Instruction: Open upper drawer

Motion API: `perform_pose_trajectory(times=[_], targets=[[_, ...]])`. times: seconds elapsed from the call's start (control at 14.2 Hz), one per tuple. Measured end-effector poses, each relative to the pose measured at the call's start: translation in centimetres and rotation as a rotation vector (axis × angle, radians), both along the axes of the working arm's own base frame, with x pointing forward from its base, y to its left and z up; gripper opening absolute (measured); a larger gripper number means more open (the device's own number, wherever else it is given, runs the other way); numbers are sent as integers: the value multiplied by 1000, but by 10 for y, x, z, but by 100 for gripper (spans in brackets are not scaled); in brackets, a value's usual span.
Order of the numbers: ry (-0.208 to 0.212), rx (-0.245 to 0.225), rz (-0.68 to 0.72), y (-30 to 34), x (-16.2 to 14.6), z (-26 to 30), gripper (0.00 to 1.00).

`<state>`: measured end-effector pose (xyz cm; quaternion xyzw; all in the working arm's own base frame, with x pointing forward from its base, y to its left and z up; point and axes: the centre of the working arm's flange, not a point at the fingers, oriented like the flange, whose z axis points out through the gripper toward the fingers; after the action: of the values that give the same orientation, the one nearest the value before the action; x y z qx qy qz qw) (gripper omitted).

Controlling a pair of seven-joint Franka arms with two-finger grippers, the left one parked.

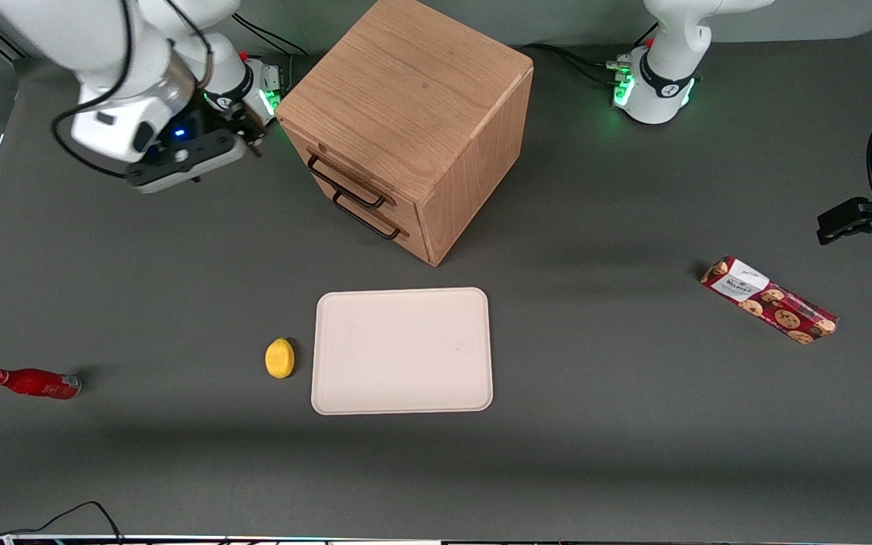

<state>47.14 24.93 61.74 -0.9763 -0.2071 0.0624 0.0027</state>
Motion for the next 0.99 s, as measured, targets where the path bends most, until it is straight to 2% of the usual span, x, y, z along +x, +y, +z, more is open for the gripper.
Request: perform_pose_trajectory(times=[0.21,0.49,0.71,0.99], targets=[[54,57,80,11,-2,-12,100],[173,158,156,-7,26,-58,100],[229,156,159,-2,37,-90,100],[278,138,165,10,44,-123,100]])
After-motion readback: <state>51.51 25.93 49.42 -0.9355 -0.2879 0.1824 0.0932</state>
